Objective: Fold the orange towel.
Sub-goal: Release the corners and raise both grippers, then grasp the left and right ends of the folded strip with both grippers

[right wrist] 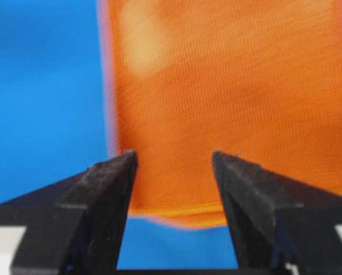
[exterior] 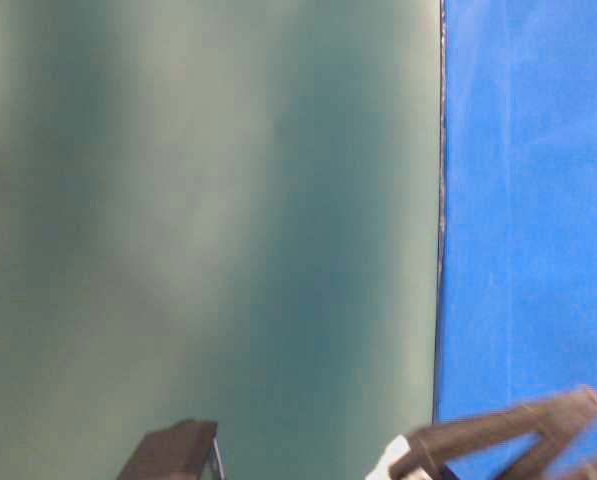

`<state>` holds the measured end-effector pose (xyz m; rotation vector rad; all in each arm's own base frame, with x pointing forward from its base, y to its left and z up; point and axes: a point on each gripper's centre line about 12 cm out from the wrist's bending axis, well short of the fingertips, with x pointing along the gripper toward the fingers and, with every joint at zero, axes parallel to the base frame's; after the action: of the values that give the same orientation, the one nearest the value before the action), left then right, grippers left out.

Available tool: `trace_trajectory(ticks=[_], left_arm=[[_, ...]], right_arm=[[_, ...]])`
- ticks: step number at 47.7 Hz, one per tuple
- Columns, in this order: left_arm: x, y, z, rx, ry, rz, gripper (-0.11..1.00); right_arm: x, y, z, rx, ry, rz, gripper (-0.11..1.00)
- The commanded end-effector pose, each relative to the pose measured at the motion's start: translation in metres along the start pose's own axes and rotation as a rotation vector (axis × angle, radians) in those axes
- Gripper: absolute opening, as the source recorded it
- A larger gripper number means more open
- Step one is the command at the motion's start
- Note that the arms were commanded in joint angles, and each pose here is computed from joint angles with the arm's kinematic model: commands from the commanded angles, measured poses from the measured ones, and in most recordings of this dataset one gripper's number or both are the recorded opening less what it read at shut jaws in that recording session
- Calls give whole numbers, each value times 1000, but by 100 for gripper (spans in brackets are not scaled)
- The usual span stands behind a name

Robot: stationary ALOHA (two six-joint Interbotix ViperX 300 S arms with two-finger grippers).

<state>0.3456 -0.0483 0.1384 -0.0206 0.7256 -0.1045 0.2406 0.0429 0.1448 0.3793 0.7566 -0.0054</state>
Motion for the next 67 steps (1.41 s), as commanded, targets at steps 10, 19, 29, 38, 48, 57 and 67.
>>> trace_trajectory(ticks=[10,19,29,38,48,57,67], left_arm=[[-8,45,14,-29,-43,97,66],[0,53,5,-42,-16,114,66],[19,57,-13,-50,50,117,66],[27,57,-30,-65,104,117,66],[31,57,-37,-85,137,118,65],[32,53,-37,-132,181,114,47],[32,43,-32,-121,248,95,4]], right_arm=[[-12,-55,21,41,-31,-192,60],[-6,-60,19,31,-3,-210,60],[12,-67,5,40,66,-225,60],[27,-73,-10,62,125,-238,59],[30,-74,-10,65,131,-239,57],[32,-65,-10,39,135,-217,46],[35,-53,-10,7,137,-185,3]])
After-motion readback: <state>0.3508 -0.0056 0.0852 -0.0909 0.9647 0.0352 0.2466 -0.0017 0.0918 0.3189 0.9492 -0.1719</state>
